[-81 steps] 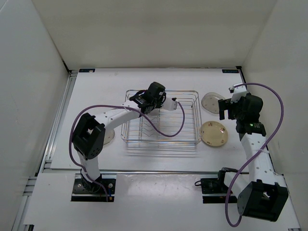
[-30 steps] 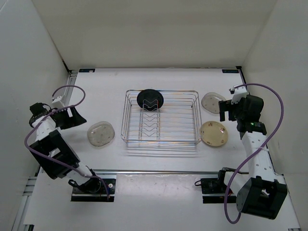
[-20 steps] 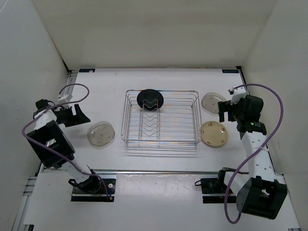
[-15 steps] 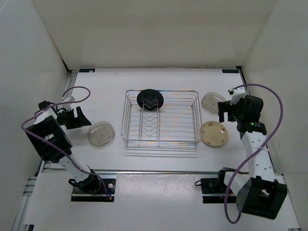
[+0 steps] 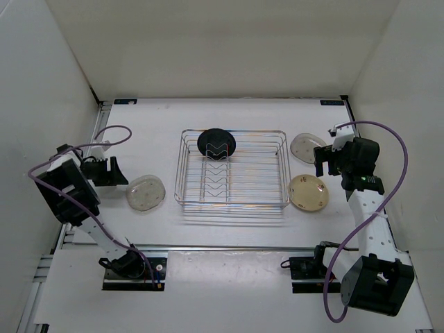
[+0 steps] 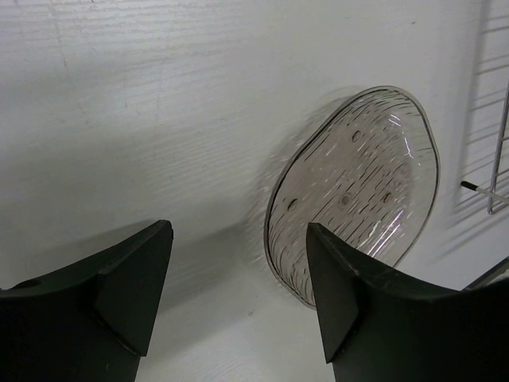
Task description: Load the plates into the dish rack
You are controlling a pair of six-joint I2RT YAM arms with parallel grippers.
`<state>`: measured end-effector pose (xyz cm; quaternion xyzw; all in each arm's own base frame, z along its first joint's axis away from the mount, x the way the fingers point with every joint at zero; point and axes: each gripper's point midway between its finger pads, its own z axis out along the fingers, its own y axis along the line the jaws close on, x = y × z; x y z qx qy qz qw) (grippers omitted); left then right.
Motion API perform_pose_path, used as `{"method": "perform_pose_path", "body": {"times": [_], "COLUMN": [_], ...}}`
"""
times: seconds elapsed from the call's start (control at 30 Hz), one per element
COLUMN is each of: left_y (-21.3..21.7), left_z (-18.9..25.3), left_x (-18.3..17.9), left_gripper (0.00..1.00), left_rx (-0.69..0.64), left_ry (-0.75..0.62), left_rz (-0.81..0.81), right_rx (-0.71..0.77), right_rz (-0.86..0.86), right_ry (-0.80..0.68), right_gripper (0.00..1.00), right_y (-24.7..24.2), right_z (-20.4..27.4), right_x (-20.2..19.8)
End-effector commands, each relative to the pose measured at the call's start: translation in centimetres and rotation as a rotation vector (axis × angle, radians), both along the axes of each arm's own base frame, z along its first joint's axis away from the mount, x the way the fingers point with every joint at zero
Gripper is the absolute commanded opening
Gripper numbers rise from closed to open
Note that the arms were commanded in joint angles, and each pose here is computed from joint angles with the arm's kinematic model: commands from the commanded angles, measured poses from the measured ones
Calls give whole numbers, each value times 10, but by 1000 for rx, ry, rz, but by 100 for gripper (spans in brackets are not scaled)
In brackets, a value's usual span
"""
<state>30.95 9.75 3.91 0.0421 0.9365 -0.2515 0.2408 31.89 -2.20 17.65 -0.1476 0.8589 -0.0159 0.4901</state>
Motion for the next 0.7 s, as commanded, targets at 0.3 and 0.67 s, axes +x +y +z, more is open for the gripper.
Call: {"method": "perform_pose_path", "body": {"times": [0.3,0.67], "left_y": [-9,-32], "left_z": [1,0], "left_x": [11,8], "left_gripper": [74,73], "left_rx": [7,2], "left_ry": [13,55], "left_rz": [-182,-258], "right_rx": [-3,-1], "right_rz": [5,5], "right_ry": [-40,-31], "right_gripper": [100,100], "right_y": [-3,-3], "right_z": [14,9], "right_x": [6,5]}}
